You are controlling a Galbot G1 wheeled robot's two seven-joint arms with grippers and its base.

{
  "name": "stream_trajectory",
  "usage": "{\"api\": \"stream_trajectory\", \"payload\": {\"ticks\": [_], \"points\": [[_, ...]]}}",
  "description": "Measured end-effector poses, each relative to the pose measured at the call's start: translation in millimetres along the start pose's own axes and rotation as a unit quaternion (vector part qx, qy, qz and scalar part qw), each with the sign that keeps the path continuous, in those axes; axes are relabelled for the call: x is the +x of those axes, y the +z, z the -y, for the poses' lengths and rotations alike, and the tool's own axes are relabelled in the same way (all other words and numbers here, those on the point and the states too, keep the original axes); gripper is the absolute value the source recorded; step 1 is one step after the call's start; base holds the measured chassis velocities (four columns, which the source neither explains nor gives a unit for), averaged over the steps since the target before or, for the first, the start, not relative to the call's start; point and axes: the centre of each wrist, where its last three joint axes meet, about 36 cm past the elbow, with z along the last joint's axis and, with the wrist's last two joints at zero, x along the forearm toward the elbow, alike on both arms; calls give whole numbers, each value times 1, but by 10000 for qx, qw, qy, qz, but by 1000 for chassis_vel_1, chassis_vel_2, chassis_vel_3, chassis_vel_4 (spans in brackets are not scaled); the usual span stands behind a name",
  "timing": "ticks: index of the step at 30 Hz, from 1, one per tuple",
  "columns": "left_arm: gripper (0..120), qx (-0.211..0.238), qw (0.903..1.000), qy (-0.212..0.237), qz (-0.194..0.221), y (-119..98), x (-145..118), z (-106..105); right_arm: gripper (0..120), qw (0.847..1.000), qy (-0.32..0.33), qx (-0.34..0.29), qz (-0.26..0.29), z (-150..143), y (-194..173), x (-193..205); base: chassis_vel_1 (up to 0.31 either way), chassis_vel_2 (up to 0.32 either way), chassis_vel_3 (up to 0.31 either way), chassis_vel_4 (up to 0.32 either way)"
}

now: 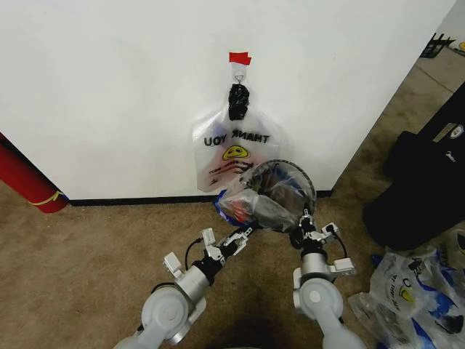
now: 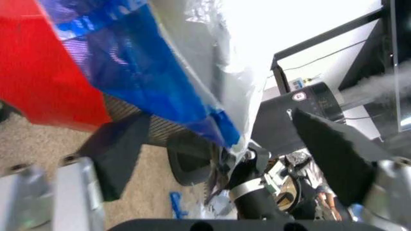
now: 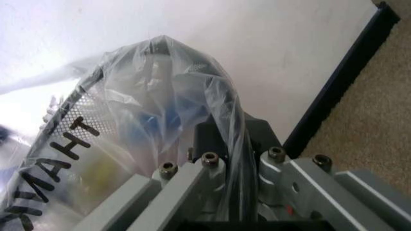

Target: Pick up the garbage bag from the wall and place it over the trash bin.

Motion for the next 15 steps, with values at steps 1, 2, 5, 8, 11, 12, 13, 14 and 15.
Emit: {"api": "stream_trajectory", "payload": {"ticks": [1, 2, 5, 8, 11, 12, 13, 14, 15], "points": [[97, 6, 10000, 20, 7, 0, -1, 1, 0, 10000, -1, 1, -7, 0, 0, 0, 0, 0, 0, 0], [98, 12, 10000, 52, 15, 1, -2, 1, 0, 10000, 0, 6, -17, 1, 1, 1, 0, 0, 0, 0], [98, 4, 10000, 89, 16, 2, -4, 2, 0, 10000, -1, 12, -29, 1, 1, 1, 0, 0, 0, 0], [90, -72, 9999, 93, -7, 5, -5, 2, 0, 10000, -9, 15, -40, 1, 2, 2, 0, 0, 0, 0], [77, -267, 9996, 19, -45, 10, -6, 1, 0, 10000, -44, 9, -44, -1, 2, 3, 0, 0, 0, 0], [75, -300, 9995, -1, -49, 11, -6, 1, 0, 10000, -56, 8, -42, -2, 2, 3, 0, 0, 0, 0], [75, -300, 9995, -1, -49, 11, -6, 1, 0, 10000, -56, 8, -42, -2, 2, 3, 0, 0, 0, 0], [71, -322, 9995, -21, -50, 12, -6, 0, 0, 10000, -72, 9, -41, -3, 2, 3, 0, 0, 0, 0], [69, -337, 9994, -47, -49, 12, -5, 0, 0, 10000, -89, 12, -41, -3, 2, 4, 0, 0, 0, 0]]}}
